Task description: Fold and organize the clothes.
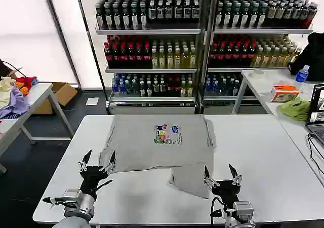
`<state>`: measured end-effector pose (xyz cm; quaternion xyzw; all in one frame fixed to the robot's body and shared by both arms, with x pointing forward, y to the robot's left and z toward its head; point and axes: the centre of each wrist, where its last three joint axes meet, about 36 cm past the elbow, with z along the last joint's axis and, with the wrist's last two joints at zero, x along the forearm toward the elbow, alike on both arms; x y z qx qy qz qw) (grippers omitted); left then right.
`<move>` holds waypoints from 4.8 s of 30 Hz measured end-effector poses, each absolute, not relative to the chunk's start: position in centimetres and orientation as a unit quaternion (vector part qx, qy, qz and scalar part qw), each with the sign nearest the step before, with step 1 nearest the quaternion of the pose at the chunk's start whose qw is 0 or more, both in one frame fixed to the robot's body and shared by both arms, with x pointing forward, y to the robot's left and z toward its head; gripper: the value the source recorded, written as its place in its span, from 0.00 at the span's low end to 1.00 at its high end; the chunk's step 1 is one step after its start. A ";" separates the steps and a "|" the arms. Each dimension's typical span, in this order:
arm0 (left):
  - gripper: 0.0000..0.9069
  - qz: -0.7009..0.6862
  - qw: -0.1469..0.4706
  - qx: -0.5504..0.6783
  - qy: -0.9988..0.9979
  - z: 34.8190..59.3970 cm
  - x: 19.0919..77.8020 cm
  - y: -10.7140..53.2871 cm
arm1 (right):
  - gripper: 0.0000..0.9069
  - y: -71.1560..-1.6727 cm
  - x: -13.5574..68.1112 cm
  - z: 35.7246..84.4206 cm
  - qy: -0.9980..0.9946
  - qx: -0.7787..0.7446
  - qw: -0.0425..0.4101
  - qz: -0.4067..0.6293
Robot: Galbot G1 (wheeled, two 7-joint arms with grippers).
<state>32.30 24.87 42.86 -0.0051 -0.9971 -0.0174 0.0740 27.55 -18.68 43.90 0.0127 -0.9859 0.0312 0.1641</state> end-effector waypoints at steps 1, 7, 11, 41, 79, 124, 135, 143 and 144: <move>1.00 -0.017 0.075 -0.005 -0.997 42.8 32.4 24.9 | 1.00 -18.5 27.6 43.8 -0.985 0.013 0.168 0.029; 1.00 -0.018 0.092 -0.006 -0.996 42.2 33.0 25.1 | 1.00 -17.3 27.7 43.5 -0.983 0.010 0.183 0.020; 1.00 -0.023 0.110 -0.003 -0.994 41.4 33.4 25.4 | 1.00 -16.7 27.8 43.3 -0.981 0.006 0.191 0.017; 1.00 -0.039 0.201 0.009 -0.979 37.6 34.8 27.3 | 1.00 -14.3 27.2 41.2 -0.969 -0.005 0.244 0.025; 0.01 -0.032 0.248 -0.011 -0.968 36.0 34.0 26.0 | 0.00 -14.4 27.3 39.0 -0.964 0.003 0.266 0.012; 0.00 0.044 0.092 -0.003 -0.995 39.0 47.3 26.7 | 0.00 -18.1 45.9 41.2 -0.994 0.004 0.074 0.083; 0.00 0.035 0.106 0.002 -0.994 37.8 50.9 27.2 | 0.00 -17.3 51.3 40.4 -0.991 0.001 0.092 0.099; 0.00 0.027 0.118 0.001 -0.993 37.4 52.4 27.3 | 0.00 -17.6 53.6 39.8 -0.988 -0.014 0.106 0.108; 0.00 0.026 0.118 0.001 -0.993 37.4 52.6 27.3 | 0.00 -17.6 53.8 39.7 -0.988 -0.016 0.107 0.110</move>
